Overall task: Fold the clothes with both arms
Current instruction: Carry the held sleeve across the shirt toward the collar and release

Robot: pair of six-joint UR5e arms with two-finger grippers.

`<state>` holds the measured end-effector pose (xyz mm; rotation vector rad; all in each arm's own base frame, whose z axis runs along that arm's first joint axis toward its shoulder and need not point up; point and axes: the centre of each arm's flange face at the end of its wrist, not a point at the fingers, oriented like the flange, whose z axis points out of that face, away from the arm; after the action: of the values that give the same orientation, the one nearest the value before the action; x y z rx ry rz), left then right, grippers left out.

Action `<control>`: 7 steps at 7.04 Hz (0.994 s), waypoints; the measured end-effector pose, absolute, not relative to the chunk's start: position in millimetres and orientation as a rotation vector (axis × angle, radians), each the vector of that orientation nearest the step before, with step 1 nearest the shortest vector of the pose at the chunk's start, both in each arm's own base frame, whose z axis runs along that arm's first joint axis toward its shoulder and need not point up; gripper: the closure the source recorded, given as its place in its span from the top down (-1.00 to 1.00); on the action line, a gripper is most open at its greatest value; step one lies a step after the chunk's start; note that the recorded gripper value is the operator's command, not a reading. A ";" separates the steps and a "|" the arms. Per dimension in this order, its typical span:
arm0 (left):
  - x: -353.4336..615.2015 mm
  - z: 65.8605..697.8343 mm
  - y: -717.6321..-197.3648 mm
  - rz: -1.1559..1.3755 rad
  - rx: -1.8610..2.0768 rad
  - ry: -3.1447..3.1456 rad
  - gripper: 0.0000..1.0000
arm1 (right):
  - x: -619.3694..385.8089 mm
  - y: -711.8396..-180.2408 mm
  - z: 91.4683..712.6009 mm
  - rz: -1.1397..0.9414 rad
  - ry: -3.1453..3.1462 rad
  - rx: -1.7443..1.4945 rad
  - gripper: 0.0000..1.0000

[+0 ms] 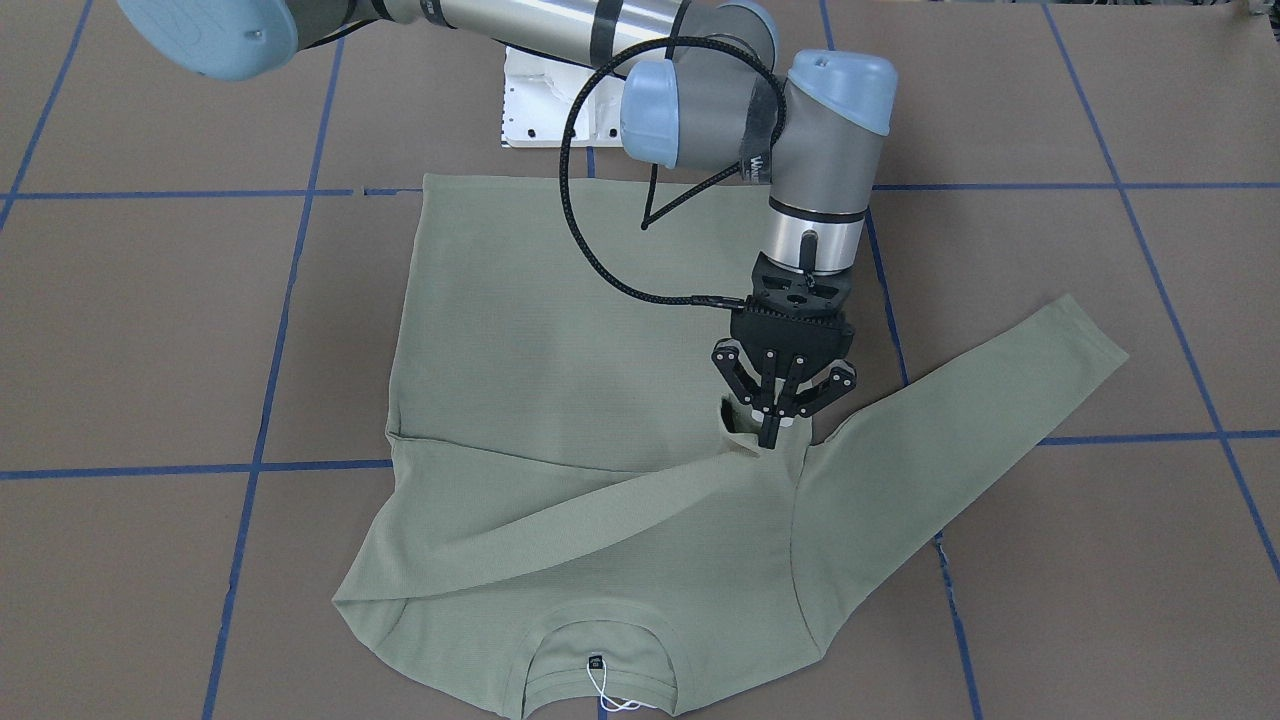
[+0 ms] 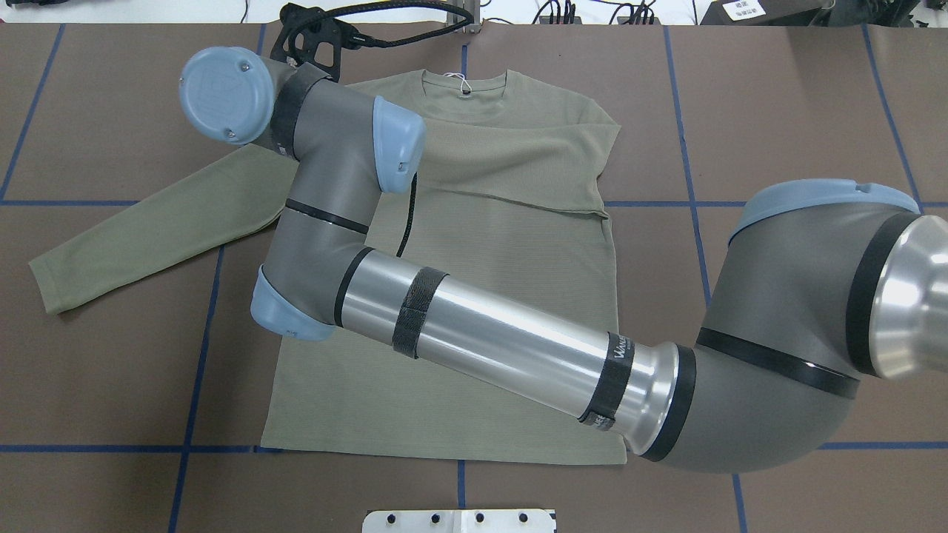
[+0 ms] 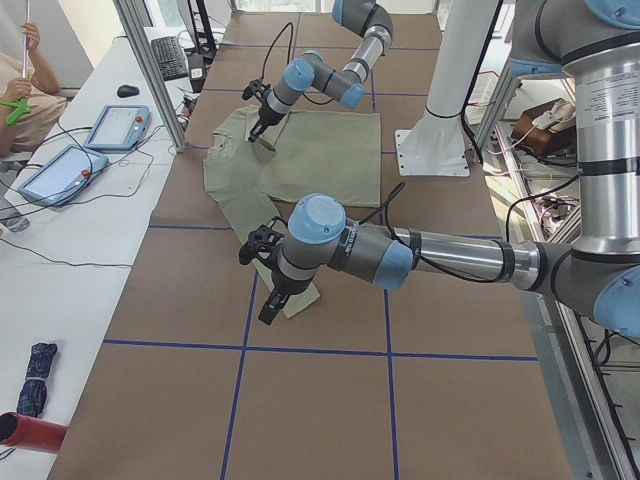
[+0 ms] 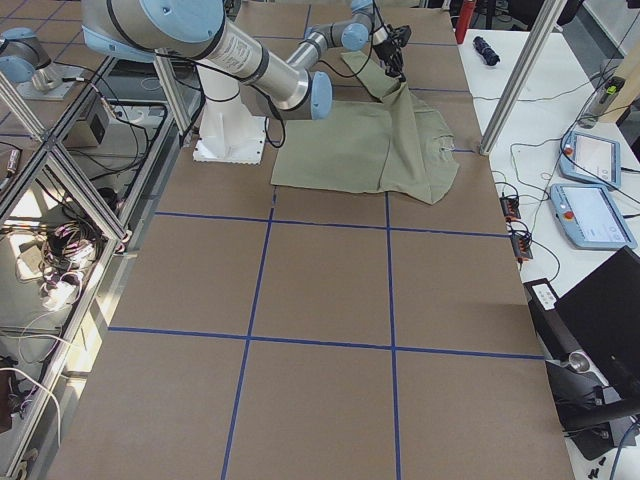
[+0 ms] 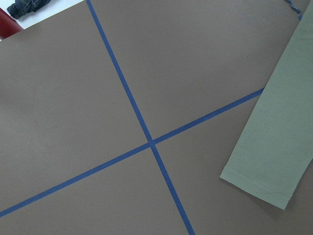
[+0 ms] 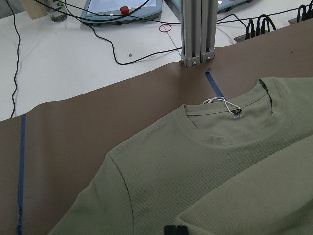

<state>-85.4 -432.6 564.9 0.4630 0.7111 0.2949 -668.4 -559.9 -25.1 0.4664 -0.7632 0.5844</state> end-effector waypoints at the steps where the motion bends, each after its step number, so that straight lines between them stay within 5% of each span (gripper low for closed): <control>1: -85.4 564.3 -432.9 0.295 0.464 0.711 1.00 | -667.5 -562.4 -24.9 0.581 -0.759 0.470 -0.99; 2: -85.4 563.9 -433.1 0.296 0.465 0.711 1.00 | -667.5 -564.3 -23.3 0.577 -0.753 0.471 -0.13; 3: -85.3 563.8 -433.3 0.296 0.465 0.711 1.00 | -667.9 -565.1 -22.4 0.572 -0.751 0.473 0.97; 7: -85.7 540.7 -444.0 0.335 0.565 0.692 1.00 | -654.3 -575.0 -40.4 0.568 -0.783 0.446 0.99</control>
<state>-85.7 -444.0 540.7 0.5648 0.6917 0.3352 -654.3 -575.0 -40.4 0.4455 -0.7832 0.5682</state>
